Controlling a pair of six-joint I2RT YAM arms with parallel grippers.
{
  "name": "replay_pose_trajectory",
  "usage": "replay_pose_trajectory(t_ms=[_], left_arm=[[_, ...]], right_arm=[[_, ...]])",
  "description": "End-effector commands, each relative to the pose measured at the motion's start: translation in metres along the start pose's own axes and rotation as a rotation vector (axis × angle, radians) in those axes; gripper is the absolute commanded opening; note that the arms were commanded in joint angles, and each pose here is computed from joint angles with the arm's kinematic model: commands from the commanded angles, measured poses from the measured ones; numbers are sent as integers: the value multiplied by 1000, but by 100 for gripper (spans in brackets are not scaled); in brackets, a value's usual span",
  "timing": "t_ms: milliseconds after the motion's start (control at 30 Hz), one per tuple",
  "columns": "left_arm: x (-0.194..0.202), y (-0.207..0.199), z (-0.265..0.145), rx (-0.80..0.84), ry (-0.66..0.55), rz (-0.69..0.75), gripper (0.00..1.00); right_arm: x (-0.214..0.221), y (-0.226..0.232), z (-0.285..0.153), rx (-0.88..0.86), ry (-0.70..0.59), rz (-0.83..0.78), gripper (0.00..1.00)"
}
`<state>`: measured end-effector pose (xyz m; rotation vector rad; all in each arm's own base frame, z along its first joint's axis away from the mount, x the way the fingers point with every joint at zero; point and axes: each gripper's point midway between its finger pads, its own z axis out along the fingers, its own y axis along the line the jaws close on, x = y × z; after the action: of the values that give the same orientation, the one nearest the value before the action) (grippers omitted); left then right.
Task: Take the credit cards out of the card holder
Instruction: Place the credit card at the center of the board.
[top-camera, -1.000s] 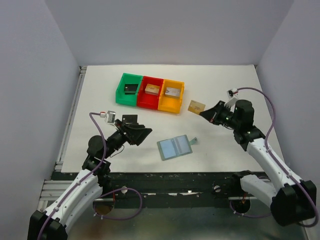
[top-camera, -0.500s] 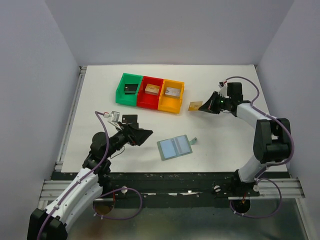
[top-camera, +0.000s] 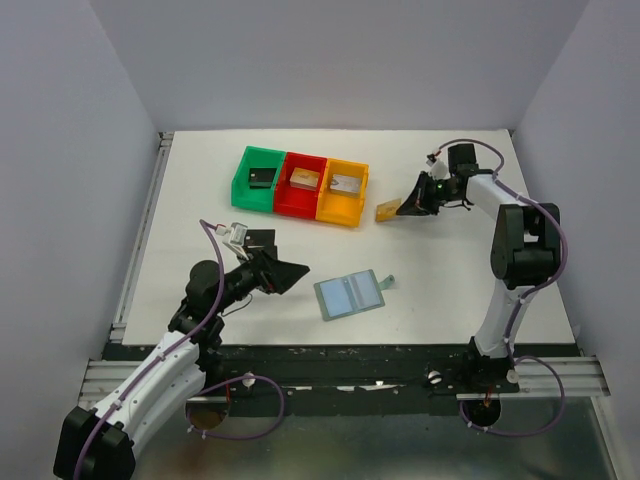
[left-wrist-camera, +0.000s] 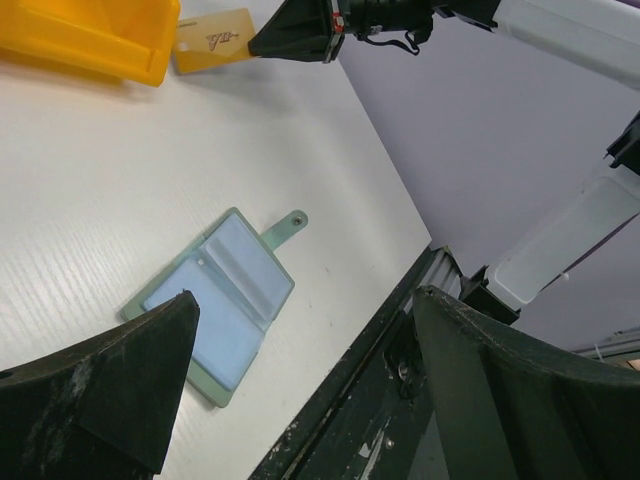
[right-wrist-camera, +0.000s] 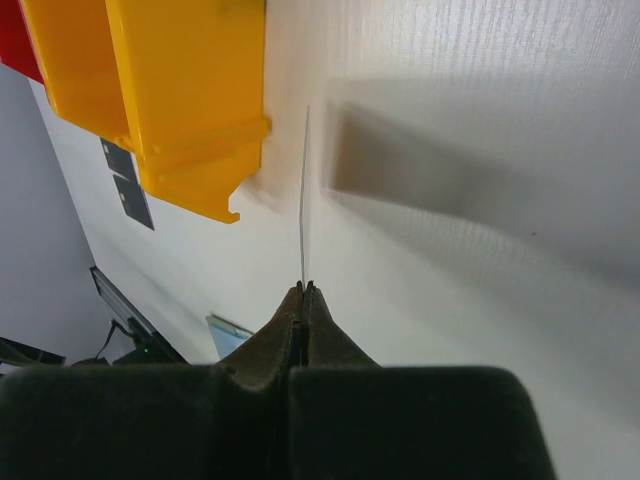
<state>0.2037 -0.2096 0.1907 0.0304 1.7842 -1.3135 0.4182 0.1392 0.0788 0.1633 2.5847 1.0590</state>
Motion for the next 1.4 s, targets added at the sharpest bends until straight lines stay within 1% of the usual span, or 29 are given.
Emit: replay_pose_trajectory(t_ms=[0, 267, 467, 600, 767, 800, 867, 967, 1100, 1200, 1233, 1300, 1367], left_arm=[[0, -6, -1, 32, 9, 14, 99], [3, -6, -2, 32, 19, 18, 99], [3, -4, -1, 25, 19, 18, 99], [4, -3, -1, 20, 28, 15, 99], [4, -3, -1, 18, 30, 13, 99], [5, -2, -1, 17, 31, 14, 99], [4, -2, -1, 14, 29, 14, 99], [4, -2, -1, 10, 27, 17, 99], [2, 0, -1, -2, 22, 18, 99], [0, 4, -1, -29, 9, 13, 99], [-1, 9, 0, -57, 4, 4, 99], [-2, 20, 1, -121, -2, -18, 99], [1, 34, 3, -203, 30, -32, 99]], right_arm=[[8, -8, -5, 16, 88, 4, 0], [13, -24, -2, 50, 150, 23, 0], [14, -26, 1, 47, 164, 30, 0], [15, -28, 1, 53, 164, 34, 11], [17, -30, 1, 67, 165, 37, 18], [11, -39, -5, 78, 146, 54, 20], [10, -41, -8, 91, 135, 62, 24], [5, -45, -15, 117, 105, 71, 33], [0, -50, -30, 151, 43, 73, 38], [-7, -31, -47, 140, -59, 43, 39], [-10, -21, -54, 147, -110, 29, 39], [-2, -2, -62, 165, -172, -38, 39], [17, 18, -64, 225, -189, -136, 41]])
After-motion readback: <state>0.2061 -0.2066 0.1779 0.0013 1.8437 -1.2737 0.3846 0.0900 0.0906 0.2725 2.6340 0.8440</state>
